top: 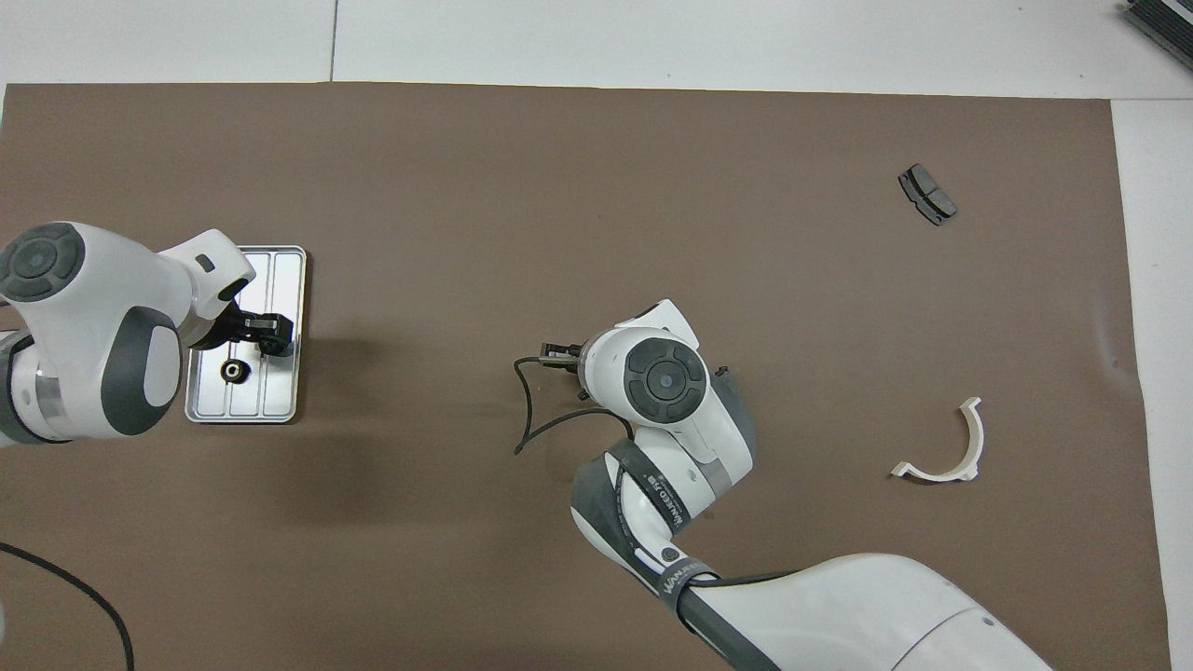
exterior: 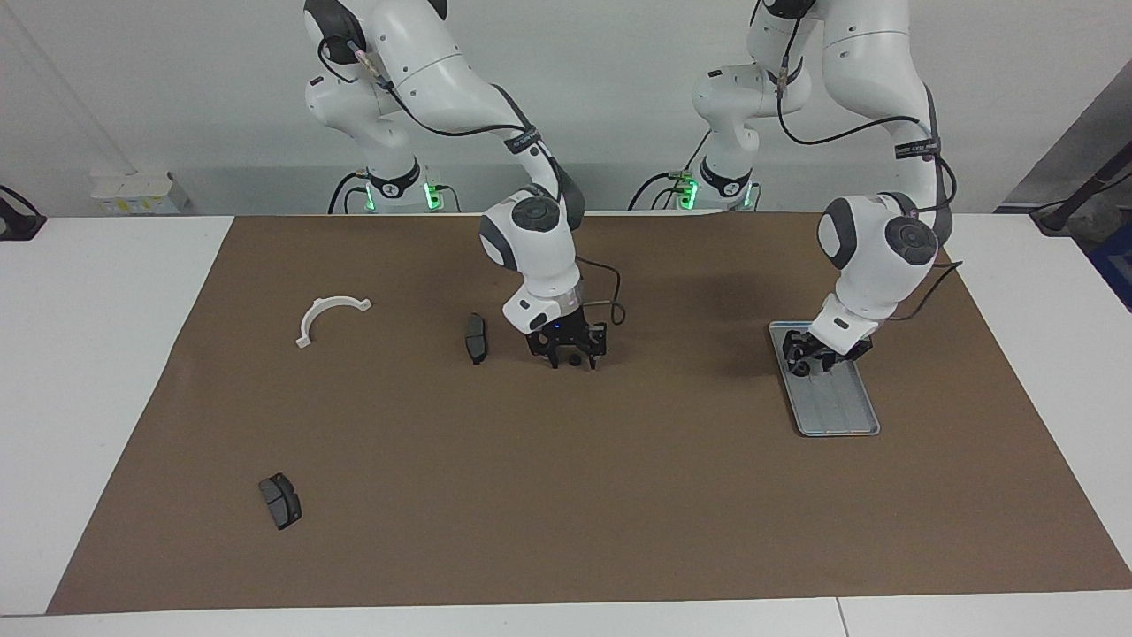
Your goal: Place bearing gear from tray to pile
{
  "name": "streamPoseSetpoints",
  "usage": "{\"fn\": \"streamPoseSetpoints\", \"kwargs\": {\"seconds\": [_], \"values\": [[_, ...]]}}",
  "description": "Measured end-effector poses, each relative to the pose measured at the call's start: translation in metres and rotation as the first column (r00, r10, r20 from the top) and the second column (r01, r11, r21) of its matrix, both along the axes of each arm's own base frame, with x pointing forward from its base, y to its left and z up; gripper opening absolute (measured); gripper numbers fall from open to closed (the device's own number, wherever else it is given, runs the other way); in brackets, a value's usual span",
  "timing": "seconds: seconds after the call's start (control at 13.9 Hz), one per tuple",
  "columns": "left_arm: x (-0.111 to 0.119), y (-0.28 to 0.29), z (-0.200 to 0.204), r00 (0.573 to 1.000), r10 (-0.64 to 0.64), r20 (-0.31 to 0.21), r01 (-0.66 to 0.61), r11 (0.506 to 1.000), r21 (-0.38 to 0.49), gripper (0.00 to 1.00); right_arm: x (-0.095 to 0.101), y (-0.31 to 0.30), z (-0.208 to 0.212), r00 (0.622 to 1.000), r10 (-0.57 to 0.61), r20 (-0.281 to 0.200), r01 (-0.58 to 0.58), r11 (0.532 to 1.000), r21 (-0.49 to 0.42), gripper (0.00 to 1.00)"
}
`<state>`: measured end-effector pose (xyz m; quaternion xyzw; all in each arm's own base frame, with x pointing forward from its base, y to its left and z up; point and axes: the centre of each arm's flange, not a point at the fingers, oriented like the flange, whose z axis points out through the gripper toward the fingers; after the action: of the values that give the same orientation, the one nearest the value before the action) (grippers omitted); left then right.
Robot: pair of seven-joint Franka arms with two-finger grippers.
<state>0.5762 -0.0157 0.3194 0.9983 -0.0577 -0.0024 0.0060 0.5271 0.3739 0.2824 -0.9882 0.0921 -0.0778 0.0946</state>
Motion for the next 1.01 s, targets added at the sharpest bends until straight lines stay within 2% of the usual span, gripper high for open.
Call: {"fn": "streamPoseSetpoints", "kwargs": {"seconds": [0.14,0.22,1.01], "values": [[0.000,0.000,0.000,1.000,0.000,0.000,0.000,1.000,0.000,0.66,-0.001,0.001,0.000,1.000,-0.010,-0.002,0.010,1.000,0.002,0.71],[0.000,0.000,0.000,1.000,0.000,0.000,0.000,1.000,0.000,0.66,-0.002,0.002,0.000,1.000,-0.019,-0.004,0.019,1.000,0.004,0.67],[0.000,0.001,0.000,1.000,0.002,0.001,-0.002,1.000,0.000,0.66,-0.009,0.012,-0.001,0.999,-0.044,-0.013,0.044,0.999,0.010,0.60]]}}
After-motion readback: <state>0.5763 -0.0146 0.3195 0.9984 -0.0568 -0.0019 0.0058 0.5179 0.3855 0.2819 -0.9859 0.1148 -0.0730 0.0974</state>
